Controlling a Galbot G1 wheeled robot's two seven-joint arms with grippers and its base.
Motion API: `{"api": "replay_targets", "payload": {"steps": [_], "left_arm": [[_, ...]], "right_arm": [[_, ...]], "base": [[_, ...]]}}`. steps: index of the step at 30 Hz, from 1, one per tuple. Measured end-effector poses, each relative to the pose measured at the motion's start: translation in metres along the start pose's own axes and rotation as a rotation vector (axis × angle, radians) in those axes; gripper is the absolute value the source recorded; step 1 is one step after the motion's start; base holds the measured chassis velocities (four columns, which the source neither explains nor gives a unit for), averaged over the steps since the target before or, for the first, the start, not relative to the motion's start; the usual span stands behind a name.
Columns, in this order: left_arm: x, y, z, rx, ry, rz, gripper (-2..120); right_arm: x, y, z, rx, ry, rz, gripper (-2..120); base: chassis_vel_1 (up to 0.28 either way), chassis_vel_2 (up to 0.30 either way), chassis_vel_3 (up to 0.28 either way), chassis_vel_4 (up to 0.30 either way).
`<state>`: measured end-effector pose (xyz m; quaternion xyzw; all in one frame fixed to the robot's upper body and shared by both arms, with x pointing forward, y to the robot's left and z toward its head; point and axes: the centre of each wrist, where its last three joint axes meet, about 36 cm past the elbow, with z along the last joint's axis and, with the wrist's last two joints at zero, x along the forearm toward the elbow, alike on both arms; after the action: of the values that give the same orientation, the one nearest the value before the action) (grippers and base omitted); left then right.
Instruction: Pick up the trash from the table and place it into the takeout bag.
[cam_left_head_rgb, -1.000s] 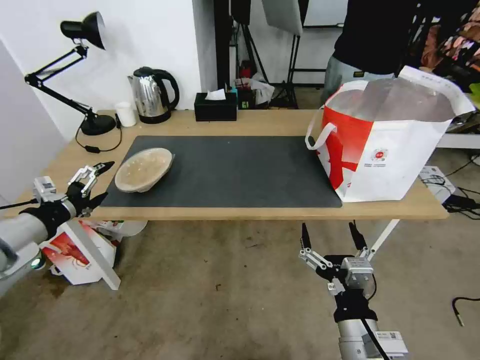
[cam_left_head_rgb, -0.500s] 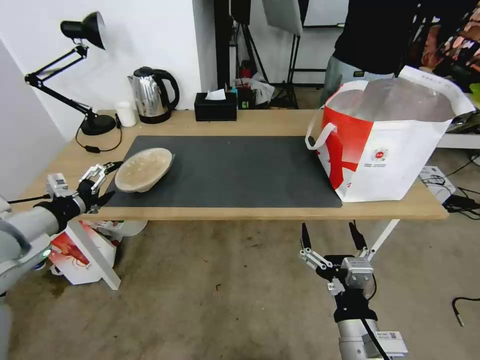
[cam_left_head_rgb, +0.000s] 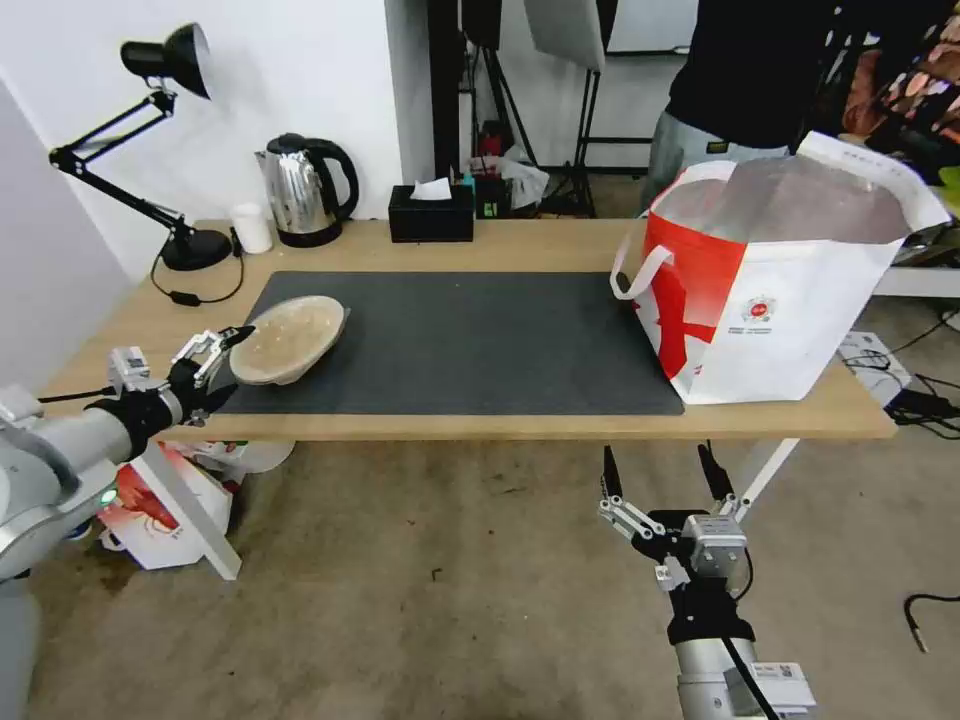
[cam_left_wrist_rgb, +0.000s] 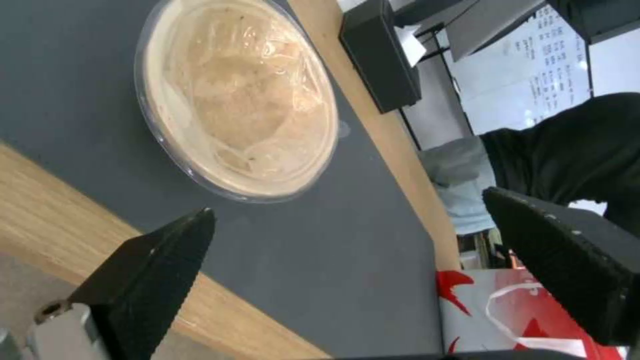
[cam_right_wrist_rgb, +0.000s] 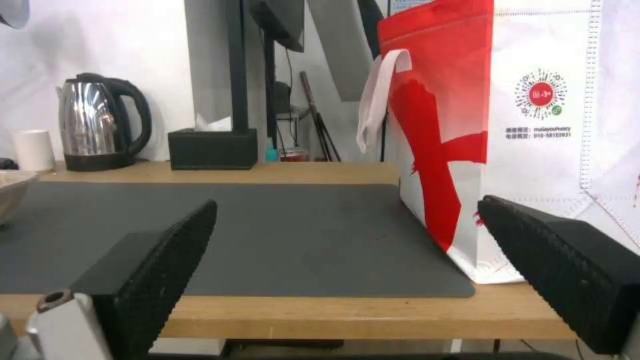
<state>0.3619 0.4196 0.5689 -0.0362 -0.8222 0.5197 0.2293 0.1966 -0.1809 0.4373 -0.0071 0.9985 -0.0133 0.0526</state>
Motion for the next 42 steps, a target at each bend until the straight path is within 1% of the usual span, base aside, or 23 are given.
{"api": "replay_targets", "payload": {"steps": [3, 18, 30, 33, 42], "left_arm": [[-0.004, 0.002, 0.0, 0.002, 0.004, -0.008, 100], [-0.012, 0.003, -0.005, -0.021, 0.025, -0.031, 100], [-0.018, 0.003, -0.018, -0.022, 0.01, -0.04, 100], [-0.02, 0.007, -0.024, -0.02, 0.005, -0.058, 100], [-0.021, 0.009, -0.031, -0.021, -0.004, -0.071, 100]], "right_arm": [[0.0, 0.0, 0.0, 0.0, 0.0, 0.0, 100], [0.0, 0.0, 0.0, 0.0, 0.0, 0.0, 100], [0.0, 0.0, 0.0, 0.0, 0.0, 0.0, 100], [0.0, 0.0, 0.0, 0.0, 0.0, 0.0, 100], [0.0, 0.0, 0.0, 0.0, 0.0, 0.0, 100]], "base": [[0.0, 0.0, 0.0, 0.0], [0.0, 0.0, 0.0, 0.0], [0.0, 0.0, 0.0, 0.0], [0.0, 0.0, 0.0, 0.0], [0.0, 0.0, 0.0, 0.0]]}}
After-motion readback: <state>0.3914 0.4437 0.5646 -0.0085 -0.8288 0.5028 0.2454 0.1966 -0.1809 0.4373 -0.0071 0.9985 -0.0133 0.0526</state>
